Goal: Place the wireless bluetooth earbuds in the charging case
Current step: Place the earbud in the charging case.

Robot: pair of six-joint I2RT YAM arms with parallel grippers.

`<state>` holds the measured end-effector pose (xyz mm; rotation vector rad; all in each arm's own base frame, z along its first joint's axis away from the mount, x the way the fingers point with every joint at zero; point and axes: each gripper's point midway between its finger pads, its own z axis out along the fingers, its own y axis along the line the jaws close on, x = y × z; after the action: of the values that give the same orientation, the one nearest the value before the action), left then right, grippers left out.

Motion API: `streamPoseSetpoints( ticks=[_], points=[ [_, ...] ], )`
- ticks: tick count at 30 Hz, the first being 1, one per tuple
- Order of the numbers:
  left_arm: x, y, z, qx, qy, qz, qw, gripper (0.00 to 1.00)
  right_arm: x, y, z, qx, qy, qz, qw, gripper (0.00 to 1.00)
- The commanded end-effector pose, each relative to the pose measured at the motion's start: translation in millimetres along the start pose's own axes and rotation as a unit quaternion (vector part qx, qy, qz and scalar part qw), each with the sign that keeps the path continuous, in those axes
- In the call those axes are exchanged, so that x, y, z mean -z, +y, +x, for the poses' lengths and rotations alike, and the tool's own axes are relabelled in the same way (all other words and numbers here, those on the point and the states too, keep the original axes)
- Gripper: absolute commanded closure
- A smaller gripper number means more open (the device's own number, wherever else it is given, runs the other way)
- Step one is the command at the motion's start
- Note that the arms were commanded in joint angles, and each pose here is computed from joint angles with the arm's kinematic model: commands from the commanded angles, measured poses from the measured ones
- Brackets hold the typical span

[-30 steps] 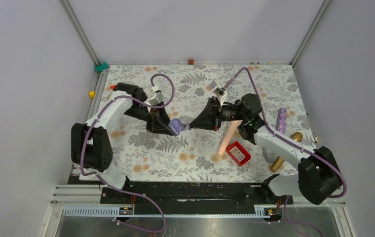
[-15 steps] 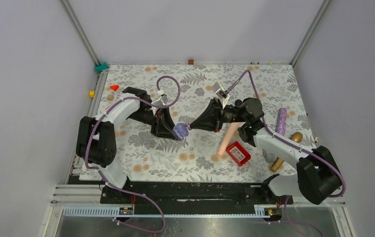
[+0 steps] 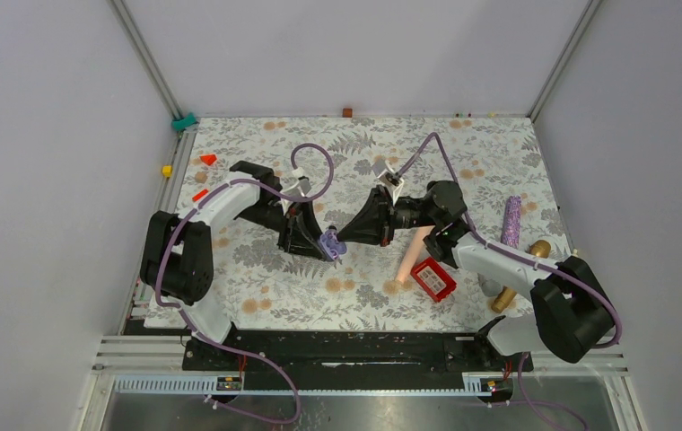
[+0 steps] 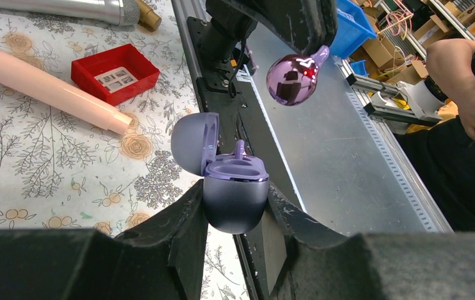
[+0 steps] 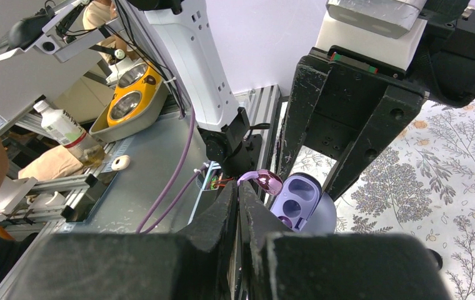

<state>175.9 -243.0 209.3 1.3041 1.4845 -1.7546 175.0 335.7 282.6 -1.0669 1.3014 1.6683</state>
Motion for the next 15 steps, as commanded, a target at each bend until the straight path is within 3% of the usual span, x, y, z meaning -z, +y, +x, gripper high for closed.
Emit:
streamPoseSetpoints(
  ticks=[1,15],
  points=[
    [-6.3,-11.0,-27.5,-0.010,-0.067,0.005,0.998,1.00,-5.1,2.2,-6.3,0.036,-0.011,-0.005,0.999,0.94],
    [-9.9,-14.8,-28.1,-0.005,-0.064,0.012,0.998,1.00,-8.7,-3.6,5.8,0.043,-0.004,-0.002,0.999,0.93]
  ],
)
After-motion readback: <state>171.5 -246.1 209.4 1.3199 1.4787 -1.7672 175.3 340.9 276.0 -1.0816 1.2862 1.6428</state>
